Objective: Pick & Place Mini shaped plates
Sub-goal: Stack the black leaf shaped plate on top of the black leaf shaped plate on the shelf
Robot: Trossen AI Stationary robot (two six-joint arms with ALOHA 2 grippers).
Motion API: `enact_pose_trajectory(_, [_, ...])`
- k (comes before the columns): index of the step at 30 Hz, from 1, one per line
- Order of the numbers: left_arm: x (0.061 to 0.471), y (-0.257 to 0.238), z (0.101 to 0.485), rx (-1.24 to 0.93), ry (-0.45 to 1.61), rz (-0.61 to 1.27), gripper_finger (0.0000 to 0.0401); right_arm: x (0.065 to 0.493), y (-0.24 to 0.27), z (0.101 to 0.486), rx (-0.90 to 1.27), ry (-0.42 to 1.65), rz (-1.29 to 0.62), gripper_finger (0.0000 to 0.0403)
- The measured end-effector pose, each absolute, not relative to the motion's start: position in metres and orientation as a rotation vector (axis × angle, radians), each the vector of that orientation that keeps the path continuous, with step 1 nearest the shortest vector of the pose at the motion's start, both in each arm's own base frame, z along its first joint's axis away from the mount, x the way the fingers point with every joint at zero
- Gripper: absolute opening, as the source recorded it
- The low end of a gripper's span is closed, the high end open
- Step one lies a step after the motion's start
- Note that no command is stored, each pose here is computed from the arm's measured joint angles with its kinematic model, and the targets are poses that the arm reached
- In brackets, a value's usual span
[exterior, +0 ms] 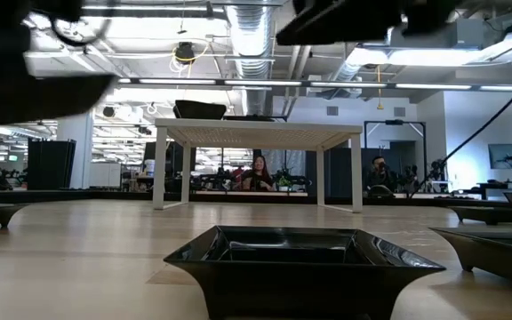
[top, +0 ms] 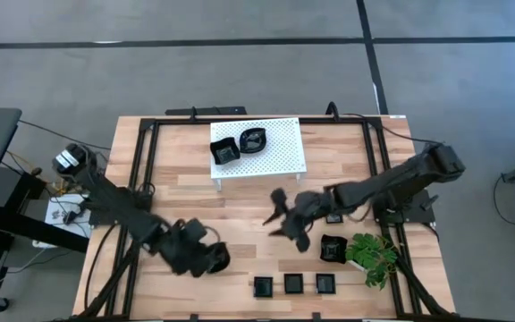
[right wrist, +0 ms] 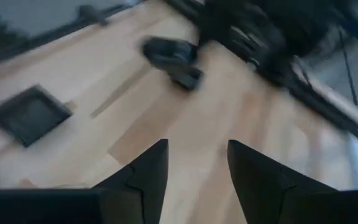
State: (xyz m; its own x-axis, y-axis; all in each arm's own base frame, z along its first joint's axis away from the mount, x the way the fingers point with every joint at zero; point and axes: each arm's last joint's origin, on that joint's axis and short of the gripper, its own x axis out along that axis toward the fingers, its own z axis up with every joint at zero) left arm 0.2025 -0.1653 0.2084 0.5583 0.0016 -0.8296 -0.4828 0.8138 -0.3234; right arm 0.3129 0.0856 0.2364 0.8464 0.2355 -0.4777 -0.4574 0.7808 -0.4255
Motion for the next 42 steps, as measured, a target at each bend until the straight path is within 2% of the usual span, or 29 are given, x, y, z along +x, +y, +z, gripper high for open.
enact_pose_trajectory(5, [0.224,-0.134,0.212,-0.552,0.971,0.299,0.0008,0.326,0.11,0.215,-0.747,0.331,0.464,0.0143])
enact_pose_trajectory(14, [0.247,-0.091,0.212,-0.751,1.068,0.287,0.0009,0.356,0.125,0.195,-0.884,0.308,0.458,0.0107])
enact_pose_trajectory(22, [0.255,-0.078,0.214,-0.744,1.03,0.257,0.0008,0.391,0.132,0.187,-0.903,0.382,0.456,0.0128])
enact_pose_trajectory(25, [0.255,-0.08,0.214,-0.732,1.04,0.234,0.0009,0.391,0.133,0.189,-0.916,0.456,0.476,0.0137])
enact_pose_trajectory(30, [0.256,-0.081,0.215,-0.73,1.029,0.221,0.0007,0.393,0.13,0.19,-0.914,0.458,0.464,0.0139])
enact_pose_trajectory(42, [0.259,-0.08,0.217,-0.743,0.998,0.211,0.0011,0.397,0.114,0.189,-0.901,0.48,0.443,0.006])
